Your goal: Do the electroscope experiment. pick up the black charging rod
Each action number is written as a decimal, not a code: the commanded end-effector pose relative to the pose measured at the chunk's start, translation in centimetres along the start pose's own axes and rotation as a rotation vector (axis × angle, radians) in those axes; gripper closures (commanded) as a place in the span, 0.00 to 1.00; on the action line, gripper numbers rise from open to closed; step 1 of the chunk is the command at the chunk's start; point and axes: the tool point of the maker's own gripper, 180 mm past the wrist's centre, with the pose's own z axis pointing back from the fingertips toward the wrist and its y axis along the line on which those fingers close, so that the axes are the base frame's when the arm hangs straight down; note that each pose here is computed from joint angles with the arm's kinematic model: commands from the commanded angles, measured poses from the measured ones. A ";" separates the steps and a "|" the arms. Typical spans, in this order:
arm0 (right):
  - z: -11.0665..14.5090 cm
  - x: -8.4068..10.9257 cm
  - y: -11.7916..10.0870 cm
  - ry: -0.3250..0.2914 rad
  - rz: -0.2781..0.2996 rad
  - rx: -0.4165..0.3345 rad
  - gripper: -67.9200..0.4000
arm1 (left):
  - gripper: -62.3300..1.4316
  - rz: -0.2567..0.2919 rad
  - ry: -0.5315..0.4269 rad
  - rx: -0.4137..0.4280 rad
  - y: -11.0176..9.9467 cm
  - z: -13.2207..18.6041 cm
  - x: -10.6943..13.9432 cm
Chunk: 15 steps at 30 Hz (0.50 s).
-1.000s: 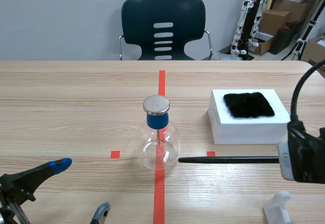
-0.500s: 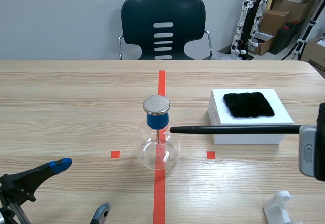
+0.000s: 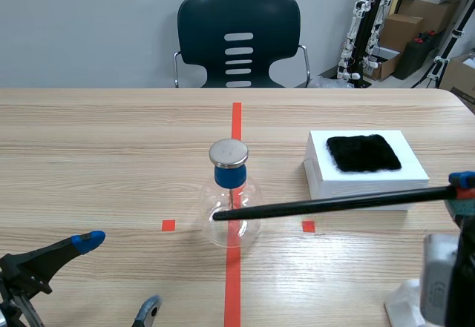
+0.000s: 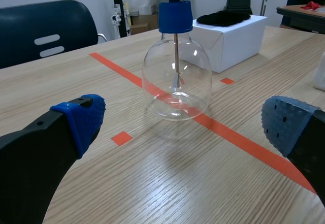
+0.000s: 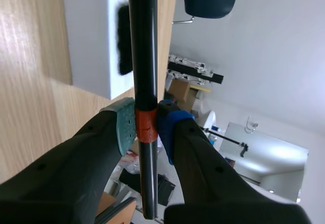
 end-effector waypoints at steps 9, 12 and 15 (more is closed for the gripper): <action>0.5 0.6 0.4 -0.004 -0.026 0.008 0.97 | 0.00 0.000 -0.024 0.004 0.1 -0.2 0.5; 0.5 0.6 0.4 -0.004 -0.025 0.007 0.97 | 0.00 0.000 -0.024 0.004 0.1 -0.2 0.5; 0.5 0.7 0.4 -0.005 -0.030 0.005 0.97 | 0.00 0.000 -0.024 0.004 0.1 -0.2 0.5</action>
